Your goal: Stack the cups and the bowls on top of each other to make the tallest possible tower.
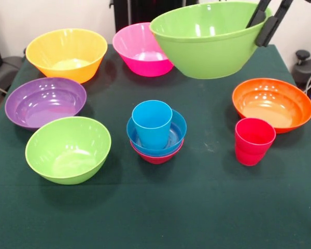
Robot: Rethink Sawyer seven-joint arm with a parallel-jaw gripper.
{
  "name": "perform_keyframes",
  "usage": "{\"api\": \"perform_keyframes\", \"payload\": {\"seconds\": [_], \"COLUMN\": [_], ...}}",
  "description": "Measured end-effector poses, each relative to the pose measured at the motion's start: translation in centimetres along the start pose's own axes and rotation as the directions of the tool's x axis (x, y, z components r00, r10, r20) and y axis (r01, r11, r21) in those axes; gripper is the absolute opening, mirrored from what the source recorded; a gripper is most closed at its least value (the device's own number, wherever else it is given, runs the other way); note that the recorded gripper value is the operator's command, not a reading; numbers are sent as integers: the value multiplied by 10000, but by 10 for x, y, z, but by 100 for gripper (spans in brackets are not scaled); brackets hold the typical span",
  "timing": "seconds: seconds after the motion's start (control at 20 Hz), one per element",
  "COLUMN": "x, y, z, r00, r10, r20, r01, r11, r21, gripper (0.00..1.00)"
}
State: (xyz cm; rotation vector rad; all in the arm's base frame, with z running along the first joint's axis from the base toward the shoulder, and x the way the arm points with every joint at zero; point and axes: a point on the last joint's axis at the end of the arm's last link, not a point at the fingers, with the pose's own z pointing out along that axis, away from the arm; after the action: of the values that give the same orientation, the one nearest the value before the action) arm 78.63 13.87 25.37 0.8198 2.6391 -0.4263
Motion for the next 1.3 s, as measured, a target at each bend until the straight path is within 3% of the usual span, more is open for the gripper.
{"api": "perform_keyframes", "payload": {"seconds": [0.65,0.95,1.3], "x": [-29,-31,-42], "y": [-28,-30,-30], "z": [17,30,40], "r00": [9999,10000,9993], "r10": [137,17,-238], "r20": [72,-15,277], "r01": [-137,-18,237], "r11": [9999,10000,9997], "r21": [-95,-96,43], "gripper": [0,0,0]}}
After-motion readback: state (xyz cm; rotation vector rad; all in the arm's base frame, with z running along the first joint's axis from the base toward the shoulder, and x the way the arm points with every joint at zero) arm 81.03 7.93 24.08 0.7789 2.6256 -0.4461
